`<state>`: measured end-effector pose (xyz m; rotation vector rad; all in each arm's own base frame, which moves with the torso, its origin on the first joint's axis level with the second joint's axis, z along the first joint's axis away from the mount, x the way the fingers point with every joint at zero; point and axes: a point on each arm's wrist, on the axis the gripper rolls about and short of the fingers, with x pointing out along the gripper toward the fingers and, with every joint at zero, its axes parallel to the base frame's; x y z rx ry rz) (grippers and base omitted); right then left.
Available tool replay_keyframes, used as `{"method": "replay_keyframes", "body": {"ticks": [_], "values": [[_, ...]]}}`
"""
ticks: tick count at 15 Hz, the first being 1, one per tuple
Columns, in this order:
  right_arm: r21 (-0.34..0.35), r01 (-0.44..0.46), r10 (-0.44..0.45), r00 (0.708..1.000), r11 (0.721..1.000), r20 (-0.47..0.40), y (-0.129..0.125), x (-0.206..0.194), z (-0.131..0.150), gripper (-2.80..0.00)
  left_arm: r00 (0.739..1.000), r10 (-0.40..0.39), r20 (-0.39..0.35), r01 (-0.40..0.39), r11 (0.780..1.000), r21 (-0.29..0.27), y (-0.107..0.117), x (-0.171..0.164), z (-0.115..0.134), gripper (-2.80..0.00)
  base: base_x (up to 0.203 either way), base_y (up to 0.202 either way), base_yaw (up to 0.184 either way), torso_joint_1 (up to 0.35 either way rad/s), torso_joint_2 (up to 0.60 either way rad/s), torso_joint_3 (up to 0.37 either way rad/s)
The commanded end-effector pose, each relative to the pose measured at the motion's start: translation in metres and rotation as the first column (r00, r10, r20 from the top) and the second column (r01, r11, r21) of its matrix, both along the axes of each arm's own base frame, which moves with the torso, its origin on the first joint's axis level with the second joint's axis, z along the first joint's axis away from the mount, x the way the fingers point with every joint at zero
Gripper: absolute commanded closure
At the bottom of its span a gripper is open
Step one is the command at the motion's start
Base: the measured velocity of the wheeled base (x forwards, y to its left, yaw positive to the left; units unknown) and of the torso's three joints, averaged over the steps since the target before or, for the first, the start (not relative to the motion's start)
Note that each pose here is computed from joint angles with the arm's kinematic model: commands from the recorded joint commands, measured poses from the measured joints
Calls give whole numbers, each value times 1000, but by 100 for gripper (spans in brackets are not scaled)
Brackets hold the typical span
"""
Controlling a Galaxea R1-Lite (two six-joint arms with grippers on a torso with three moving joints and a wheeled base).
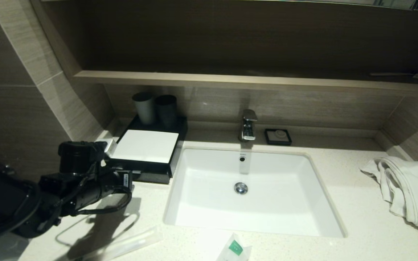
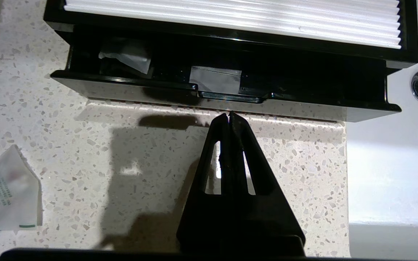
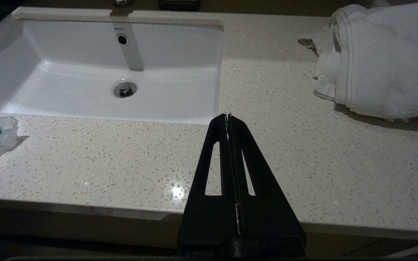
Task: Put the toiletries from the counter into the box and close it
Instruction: Open the drawer
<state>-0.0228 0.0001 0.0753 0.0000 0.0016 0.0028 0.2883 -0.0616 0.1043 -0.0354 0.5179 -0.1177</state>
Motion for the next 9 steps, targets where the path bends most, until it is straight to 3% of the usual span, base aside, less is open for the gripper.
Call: {"method": "replay_keyframes", "body": {"ticks": [1,9], "values": [[0,0,0,1000,1000,0,0,0,0,0,1000,-8,-6,8,1000,1,-3,1,-3,0,0,0,0,0,0,0],[0,0,0,1000,1000,0,0,0,0,0,1000,-7,-17,7,1000,2,-5,7,-7,0,0,0,0,0,0,0]]}}
